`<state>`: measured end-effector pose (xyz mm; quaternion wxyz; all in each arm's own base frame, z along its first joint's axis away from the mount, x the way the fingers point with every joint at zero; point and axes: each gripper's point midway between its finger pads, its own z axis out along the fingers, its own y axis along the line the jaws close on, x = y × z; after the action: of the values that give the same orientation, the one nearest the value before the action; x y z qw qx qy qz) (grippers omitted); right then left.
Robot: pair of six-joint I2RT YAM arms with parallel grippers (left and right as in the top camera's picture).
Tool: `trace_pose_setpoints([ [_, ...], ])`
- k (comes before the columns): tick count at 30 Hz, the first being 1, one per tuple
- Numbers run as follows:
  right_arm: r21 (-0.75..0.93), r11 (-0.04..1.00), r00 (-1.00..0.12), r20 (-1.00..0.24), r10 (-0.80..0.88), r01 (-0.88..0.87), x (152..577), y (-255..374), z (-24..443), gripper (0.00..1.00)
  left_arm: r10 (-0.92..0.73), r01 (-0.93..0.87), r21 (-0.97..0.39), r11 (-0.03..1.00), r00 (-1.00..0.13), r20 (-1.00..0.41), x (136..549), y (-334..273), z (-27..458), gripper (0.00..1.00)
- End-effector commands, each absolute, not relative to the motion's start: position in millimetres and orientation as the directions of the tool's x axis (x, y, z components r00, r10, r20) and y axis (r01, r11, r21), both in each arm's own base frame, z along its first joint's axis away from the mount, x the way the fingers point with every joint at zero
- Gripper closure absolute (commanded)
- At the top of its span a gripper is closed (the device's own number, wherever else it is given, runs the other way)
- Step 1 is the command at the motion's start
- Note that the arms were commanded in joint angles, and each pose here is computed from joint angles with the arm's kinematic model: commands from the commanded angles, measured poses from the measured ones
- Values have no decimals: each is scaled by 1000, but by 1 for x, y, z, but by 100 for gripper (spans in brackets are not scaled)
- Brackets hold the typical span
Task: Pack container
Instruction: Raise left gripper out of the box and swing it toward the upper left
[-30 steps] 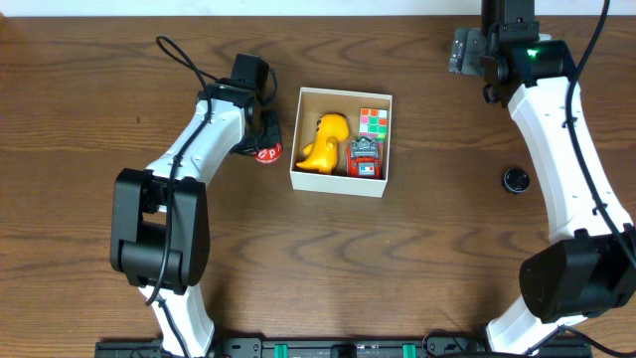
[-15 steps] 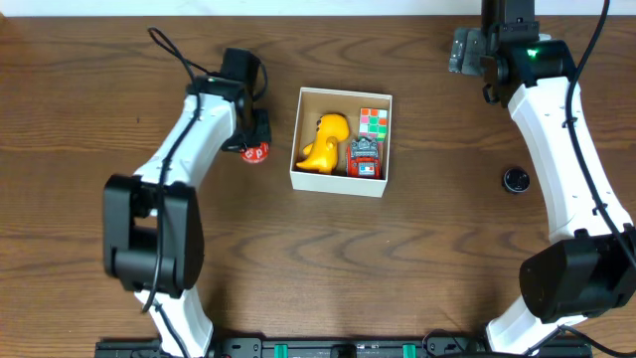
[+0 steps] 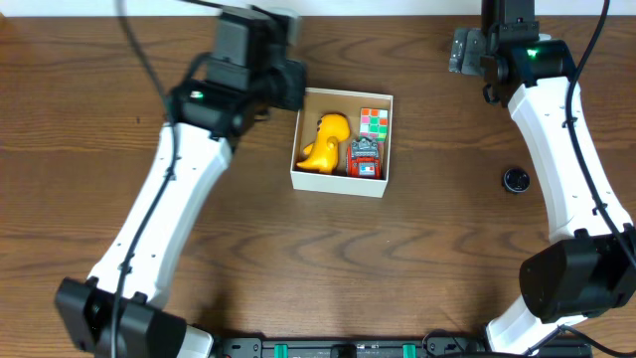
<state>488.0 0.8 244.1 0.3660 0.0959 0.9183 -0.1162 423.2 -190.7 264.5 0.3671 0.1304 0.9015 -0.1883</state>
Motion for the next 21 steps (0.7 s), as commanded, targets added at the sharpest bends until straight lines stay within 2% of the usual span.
trace_pose_setpoints([
  [1,-140,951,-709,-698,103,277,488,0,245,1,282,545,-175,820,-650,-705,413,-226,242,94],
  [3,-140,951,-709,-697,103,277,488,0,245,1,340,592,-147,793,-629,-699,409,-238,233,94],
  [5,-140,951,-709,-698,103,277,488,0,245,1,355,573,-110,812,-634,-687,413,-236,225,94],
  [11,-140,951,-709,-698,103,276,488,0,245,1,298,328,89,940,-668,-682,443,-172,226,92],
  [13,-140,951,-709,-697,103,276,488,0,245,1,251,263,90,961,-684,-685,448,-155,226,54],
  [15,-140,951,-709,-697,103,277,488,0,245,1,195,209,63,976,-704,-683,452,-142,225,53],
  [16,-140,951,-709,-698,103,277,488,0,245,1,172,185,54,981,-712,-681,453,-135,224,49],
  [18,-140,951,-709,-697,103,277,488,0,245,1,122,132,36,991,-726,-677,455,-119,223,33],
  [21,-140,951,-709,-698,103,277,488,0,245,1,-26,-8,-29,1000,-743,-669,459,-88,223,26],
])
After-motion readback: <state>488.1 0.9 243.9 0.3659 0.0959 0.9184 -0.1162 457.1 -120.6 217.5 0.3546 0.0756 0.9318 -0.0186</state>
